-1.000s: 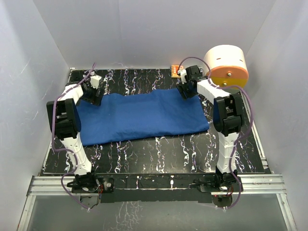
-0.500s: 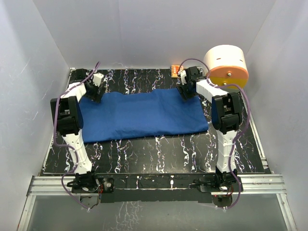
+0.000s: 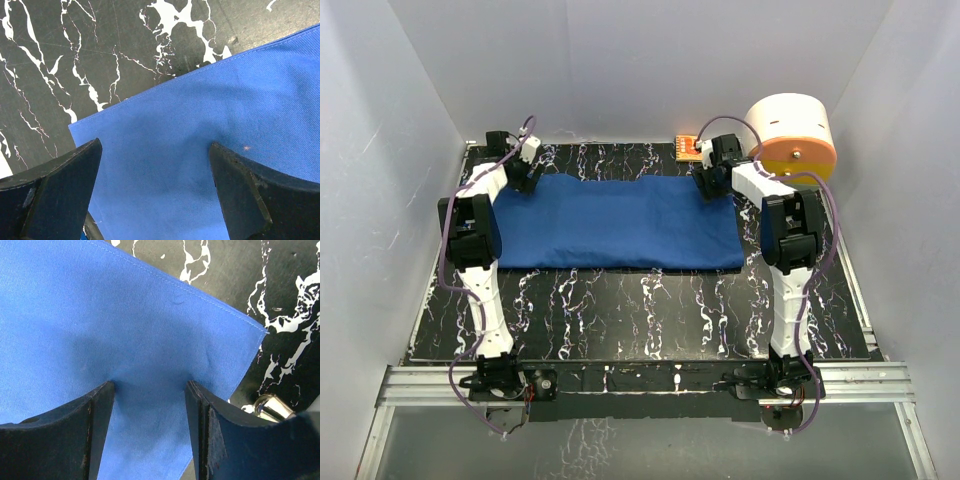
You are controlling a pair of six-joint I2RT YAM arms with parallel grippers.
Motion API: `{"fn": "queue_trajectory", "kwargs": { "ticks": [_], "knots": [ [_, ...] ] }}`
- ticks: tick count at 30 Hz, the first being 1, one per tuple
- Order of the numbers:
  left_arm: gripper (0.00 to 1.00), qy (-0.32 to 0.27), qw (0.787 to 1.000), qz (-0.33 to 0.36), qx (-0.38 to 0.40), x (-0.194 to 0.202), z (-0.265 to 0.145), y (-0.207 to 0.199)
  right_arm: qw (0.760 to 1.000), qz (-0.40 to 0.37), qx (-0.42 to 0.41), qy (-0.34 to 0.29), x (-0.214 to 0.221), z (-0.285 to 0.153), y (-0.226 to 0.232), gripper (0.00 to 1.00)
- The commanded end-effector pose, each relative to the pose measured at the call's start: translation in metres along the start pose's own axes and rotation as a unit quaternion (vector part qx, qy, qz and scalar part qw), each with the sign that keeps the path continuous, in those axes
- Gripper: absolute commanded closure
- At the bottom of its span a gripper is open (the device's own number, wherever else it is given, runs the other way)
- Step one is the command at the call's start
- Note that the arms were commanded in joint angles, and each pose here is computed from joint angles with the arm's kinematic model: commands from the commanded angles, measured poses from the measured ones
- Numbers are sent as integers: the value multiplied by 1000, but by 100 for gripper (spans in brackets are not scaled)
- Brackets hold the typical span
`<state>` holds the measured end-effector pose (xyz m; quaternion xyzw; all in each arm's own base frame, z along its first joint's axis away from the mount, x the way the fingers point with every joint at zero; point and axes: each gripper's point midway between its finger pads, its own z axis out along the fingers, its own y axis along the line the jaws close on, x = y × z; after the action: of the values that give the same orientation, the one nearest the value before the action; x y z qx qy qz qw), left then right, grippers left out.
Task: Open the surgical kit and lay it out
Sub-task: Open the surgical kit at the center of the board.
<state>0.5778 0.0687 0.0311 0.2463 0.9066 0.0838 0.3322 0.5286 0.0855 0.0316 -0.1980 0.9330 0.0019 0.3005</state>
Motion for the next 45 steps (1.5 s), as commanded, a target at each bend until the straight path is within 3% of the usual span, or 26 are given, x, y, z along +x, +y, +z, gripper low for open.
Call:
{"fn": "queue_trajectory", "kwargs": {
  "ticks": [1,8,14,26,36,41,45],
  "knots": [
    [12,105,994,3,28,64,10,-21,999,-14,33,30,19,15,-34,44],
    [10,43,998,-30,21,12,-29,-2,999,-11,26,-33,-39,-17,-39,43],
    [9,11,998,-64,12,-13,-43,22,998,-10,43,-52,-59,-21,-49,44],
    [14,28,994,-104,-4,4,-11,53,996,9,79,-30,-55,8,-67,45],
    [21,25,990,-140,5,15,4,53,998,48,41,-10,-33,14,-62,47],
    [29,29,986,-165,29,24,8,43,998,58,23,0,-24,16,-60,51],
    [40,22,982,-180,51,24,11,34,998,62,8,-1,-24,16,-56,61]
  ]
}}
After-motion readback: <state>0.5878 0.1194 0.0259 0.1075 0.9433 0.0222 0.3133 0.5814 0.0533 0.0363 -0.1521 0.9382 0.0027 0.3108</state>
